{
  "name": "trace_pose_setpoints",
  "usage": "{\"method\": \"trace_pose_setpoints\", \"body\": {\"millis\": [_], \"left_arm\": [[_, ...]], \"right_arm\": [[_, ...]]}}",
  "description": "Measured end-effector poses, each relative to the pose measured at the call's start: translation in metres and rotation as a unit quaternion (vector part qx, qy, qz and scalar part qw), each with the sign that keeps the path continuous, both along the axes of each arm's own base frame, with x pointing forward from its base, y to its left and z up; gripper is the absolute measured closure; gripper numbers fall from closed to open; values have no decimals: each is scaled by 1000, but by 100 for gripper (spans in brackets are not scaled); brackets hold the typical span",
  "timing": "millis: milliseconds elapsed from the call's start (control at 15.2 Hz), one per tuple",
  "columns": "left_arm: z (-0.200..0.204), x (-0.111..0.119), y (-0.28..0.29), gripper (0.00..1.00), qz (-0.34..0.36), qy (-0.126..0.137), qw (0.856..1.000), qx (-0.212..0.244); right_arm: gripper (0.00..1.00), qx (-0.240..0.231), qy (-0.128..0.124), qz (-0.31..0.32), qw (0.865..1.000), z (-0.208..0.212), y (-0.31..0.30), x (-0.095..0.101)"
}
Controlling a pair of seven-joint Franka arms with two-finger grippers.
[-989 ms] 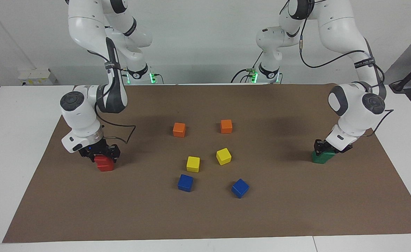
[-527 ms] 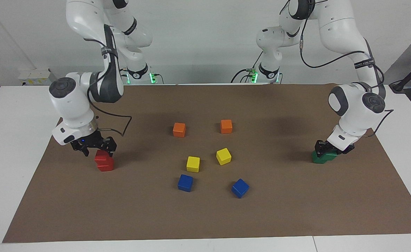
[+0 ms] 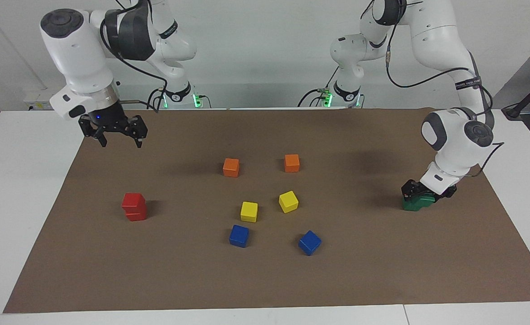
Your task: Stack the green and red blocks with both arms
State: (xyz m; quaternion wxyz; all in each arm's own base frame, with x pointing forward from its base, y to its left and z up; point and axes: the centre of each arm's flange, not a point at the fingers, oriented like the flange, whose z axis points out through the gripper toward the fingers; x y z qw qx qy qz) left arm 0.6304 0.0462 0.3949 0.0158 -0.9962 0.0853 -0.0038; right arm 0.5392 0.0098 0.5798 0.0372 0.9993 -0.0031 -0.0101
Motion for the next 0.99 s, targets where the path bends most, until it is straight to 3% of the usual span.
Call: {"method": "trace_pose_setpoints", "body": {"millis": [264, 527, 989], "left_arm": [[89, -30, -17, 0, 32, 38, 999, 1], [143, -71, -40, 0, 48, 58, 997, 7], [147, -83, -47, 0, 64, 59, 996, -4]], "right_arm": [[0, 7, 2, -2, 1000, -1, 0, 0], [0, 15, 3, -7, 1000, -2, -3, 0], [0, 34, 13, -11, 999, -13, -1, 8]]}}
